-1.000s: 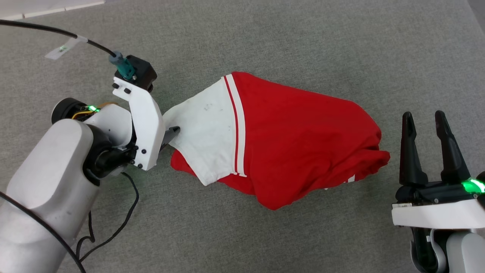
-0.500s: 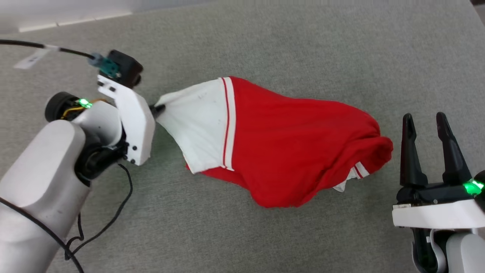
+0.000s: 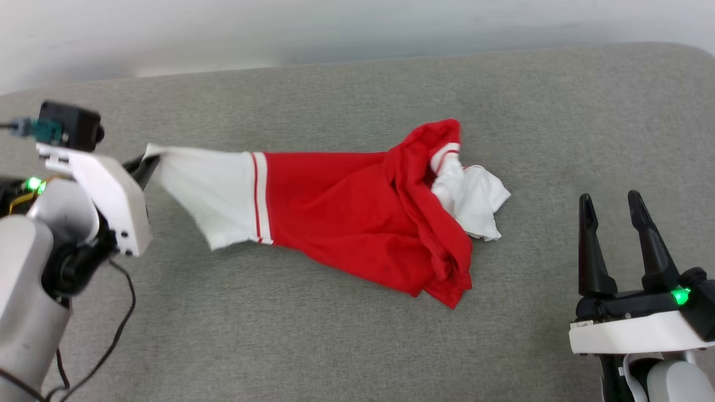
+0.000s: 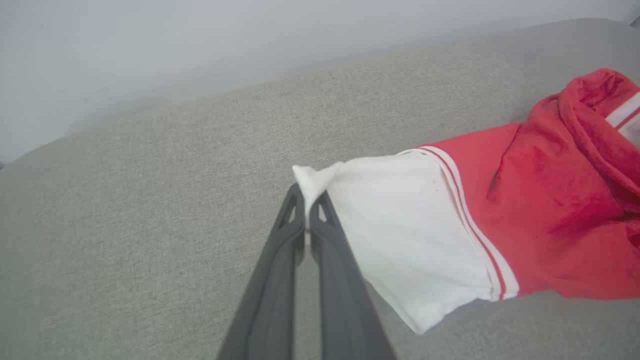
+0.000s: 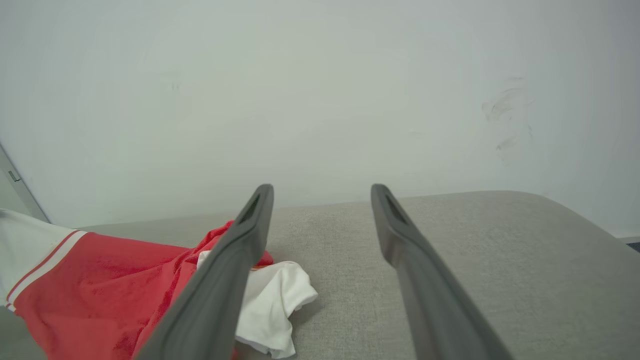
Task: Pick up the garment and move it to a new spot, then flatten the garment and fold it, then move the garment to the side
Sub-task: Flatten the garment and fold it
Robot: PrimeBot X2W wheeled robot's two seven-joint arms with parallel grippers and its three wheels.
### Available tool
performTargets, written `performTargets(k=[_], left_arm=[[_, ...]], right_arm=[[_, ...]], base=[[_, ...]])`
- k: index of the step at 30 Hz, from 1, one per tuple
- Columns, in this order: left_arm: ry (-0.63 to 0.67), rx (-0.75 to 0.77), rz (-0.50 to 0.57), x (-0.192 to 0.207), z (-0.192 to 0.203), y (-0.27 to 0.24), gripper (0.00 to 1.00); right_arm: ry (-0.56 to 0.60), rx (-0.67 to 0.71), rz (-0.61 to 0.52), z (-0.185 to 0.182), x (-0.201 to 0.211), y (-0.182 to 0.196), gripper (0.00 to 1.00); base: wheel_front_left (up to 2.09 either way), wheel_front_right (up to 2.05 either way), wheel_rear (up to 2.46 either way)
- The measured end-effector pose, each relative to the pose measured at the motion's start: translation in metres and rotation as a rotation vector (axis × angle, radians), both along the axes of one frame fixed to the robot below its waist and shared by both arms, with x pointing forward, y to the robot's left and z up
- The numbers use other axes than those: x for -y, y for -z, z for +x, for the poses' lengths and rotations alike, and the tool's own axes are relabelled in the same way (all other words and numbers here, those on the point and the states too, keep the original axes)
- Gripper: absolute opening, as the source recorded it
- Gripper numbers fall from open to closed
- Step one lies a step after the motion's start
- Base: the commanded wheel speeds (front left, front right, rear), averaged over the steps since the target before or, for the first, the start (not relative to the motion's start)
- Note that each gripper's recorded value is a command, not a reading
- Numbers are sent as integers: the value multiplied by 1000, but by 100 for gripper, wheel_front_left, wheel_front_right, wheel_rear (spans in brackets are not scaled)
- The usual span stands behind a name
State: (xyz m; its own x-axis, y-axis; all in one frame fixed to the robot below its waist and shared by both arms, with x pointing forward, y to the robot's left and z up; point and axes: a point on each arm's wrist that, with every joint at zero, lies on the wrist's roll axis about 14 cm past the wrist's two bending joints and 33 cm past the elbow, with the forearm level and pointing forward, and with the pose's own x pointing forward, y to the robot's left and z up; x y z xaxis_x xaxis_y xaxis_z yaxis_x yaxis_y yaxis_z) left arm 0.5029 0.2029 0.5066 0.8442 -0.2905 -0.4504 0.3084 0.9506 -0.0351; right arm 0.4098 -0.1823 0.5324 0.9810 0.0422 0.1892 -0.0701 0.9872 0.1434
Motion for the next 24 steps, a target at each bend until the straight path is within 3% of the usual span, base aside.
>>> performTargets(k=[3, 4, 5, 6, 11, 18, 24], left_arm=[[-57, -30, -1, -18, -14, 15, 0], [-73, -46, -4, -22, -19, 22, 32], [-84, -56, 0, -26, -24, 29, 89], [-98, -55, 2, -29, -26, 34, 100], [-111, 71, -49, -23, -28, 27, 100], [-66, 447, -124, -5, -37, -35, 100], [-110, 615, -80, -1, -74, -58, 100]], right_arm=[[-20, -3, 1, 1, -7, 1, 100], [-24, -4, 1, 1, -8, 2, 100], [-28, -6, -1, 2, -10, 2, 100], [-30, -9, -3, 2, -10, 3, 100], [-40, -18, -10, 2, -14, 6, 100], [-55, -1, -31, -5, -20, -1, 100], [-61, 12, -36, -13, -21, -8, 100]], base=[[0, 0, 0], [0, 0, 0], [0, 0, 0], [0, 0, 0], [0, 0, 0], [0, 0, 0], [0, 0, 0]])
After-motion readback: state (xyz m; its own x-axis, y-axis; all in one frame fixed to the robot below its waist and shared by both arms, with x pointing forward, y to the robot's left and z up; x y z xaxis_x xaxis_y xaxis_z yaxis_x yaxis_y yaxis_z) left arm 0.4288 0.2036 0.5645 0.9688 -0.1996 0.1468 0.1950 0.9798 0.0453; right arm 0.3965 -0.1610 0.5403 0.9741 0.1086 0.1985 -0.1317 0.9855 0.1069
